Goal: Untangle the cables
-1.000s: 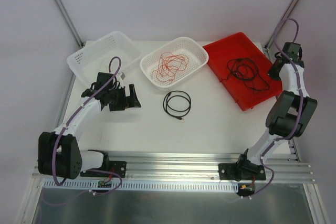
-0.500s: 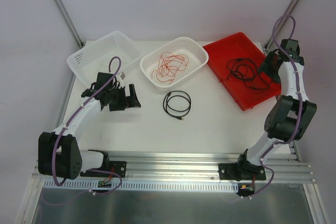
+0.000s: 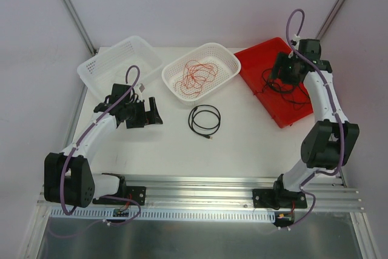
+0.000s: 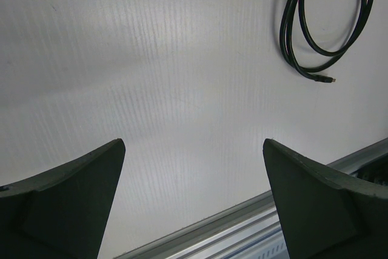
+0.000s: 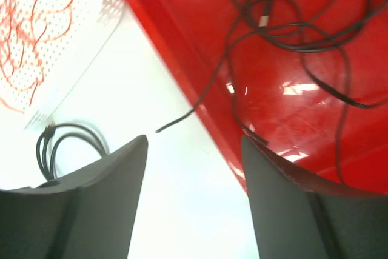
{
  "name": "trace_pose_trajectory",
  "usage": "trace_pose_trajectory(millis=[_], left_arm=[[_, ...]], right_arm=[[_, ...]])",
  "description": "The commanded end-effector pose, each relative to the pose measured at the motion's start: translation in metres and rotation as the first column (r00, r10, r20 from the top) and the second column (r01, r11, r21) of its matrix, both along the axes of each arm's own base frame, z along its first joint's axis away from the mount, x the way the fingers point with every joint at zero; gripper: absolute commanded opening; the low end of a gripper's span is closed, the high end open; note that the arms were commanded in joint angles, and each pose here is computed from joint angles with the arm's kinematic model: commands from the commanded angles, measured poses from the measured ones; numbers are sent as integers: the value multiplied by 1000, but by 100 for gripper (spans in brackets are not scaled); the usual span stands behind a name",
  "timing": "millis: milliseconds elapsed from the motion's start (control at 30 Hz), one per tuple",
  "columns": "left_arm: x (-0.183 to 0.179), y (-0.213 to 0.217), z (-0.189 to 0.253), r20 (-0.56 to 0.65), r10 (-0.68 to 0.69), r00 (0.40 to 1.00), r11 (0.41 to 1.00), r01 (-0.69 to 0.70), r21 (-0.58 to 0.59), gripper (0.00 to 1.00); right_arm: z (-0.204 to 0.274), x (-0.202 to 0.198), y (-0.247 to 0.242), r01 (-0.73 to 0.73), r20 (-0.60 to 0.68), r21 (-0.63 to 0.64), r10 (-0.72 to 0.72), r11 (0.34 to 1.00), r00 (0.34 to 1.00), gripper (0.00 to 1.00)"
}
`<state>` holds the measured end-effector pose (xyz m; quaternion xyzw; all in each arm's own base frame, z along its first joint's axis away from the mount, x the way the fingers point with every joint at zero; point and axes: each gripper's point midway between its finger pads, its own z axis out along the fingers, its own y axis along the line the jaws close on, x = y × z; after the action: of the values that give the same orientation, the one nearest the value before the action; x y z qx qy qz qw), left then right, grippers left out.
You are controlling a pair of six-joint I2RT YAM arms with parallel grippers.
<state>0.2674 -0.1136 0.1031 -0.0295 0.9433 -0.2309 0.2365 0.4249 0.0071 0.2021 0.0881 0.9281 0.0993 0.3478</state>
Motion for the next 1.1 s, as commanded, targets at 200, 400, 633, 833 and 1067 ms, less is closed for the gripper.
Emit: trace_pose_trajectory(millis=[200, 400, 633, 833, 1067], left_arm=[[1, -5, 9, 36, -34, 999, 999, 34, -13, 99], [1, -5, 8, 32, -34, 999, 999, 35, -10, 99], [0, -5, 9, 35, -36, 999, 999, 36, -13, 99], [0, -5, 10, 37, -36, 999, 999, 36, -13, 99], [1, -5, 10, 37, -36, 999, 999, 36, -13, 99]], right_arm=[[-26, 4, 54, -111, -33, 38, 112, 993, 993, 53], [-51, 5, 52, 19, -104, 6, -19, 1000, 994, 52], [-74, 7, 41, 117, -158, -56, -124, 992, 980, 51], [-87, 9, 39, 128, -183, -68, -138, 989, 973, 50], [-88, 8, 36, 123, -189, -91, -138, 988, 972, 42]])
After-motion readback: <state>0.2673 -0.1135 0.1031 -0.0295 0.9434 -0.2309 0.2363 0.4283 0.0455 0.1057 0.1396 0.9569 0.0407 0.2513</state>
